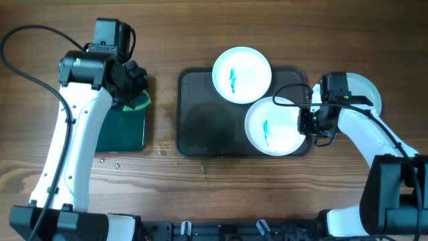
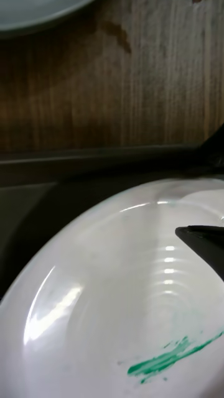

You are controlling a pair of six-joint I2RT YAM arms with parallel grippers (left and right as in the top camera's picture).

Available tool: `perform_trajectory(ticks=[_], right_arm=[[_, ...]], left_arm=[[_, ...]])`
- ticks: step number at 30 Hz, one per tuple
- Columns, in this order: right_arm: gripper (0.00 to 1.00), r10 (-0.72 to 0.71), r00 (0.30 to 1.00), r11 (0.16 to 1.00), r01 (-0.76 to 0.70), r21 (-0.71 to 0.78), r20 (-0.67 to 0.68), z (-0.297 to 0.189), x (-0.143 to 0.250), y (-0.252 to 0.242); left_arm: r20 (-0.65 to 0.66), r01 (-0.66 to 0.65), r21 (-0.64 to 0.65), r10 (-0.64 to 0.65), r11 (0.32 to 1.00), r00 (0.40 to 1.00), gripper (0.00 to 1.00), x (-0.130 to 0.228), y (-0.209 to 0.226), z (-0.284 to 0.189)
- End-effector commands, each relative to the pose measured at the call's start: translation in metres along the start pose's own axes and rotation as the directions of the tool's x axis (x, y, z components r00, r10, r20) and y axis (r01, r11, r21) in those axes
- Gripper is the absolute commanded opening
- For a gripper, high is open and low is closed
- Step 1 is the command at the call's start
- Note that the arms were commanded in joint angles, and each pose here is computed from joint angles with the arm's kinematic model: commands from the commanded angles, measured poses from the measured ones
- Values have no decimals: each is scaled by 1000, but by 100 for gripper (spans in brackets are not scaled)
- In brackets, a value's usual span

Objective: Clean dirty plates on tray and stack at the side
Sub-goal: 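Move the right gripper to the lower-right plate and grip its rim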

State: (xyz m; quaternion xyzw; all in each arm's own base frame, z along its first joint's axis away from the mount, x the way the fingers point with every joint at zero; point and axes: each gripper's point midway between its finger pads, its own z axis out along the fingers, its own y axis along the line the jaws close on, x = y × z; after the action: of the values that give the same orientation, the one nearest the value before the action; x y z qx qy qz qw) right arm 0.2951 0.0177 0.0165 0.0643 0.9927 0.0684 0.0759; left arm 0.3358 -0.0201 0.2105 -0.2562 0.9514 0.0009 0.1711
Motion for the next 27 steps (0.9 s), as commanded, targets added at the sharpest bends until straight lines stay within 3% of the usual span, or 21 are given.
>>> perform_trajectory(ticks=[1, 5, 16, 27], right_arm=[[26, -23, 1000, 999, 23, -37, 4, 6, 1, 6], [25, -22, 1000, 999, 23, -47, 20, 13, 2, 6], [4, 25, 999, 995, -22, -100, 28, 15, 0, 15], [4, 38, 989, 942, -84, -324, -146, 10, 39, 94]], left_arm=[[0, 12, 2, -12, 1000, 1000, 4, 0, -1, 0], [-4, 12, -1, -12, 1000, 1000, 4, 1, 0, 0], [-5, 12, -1, -12, 1000, 1000, 4, 1, 0, 0], [-30, 9, -10, -9, 1000, 1000, 4, 7, 2, 0]])
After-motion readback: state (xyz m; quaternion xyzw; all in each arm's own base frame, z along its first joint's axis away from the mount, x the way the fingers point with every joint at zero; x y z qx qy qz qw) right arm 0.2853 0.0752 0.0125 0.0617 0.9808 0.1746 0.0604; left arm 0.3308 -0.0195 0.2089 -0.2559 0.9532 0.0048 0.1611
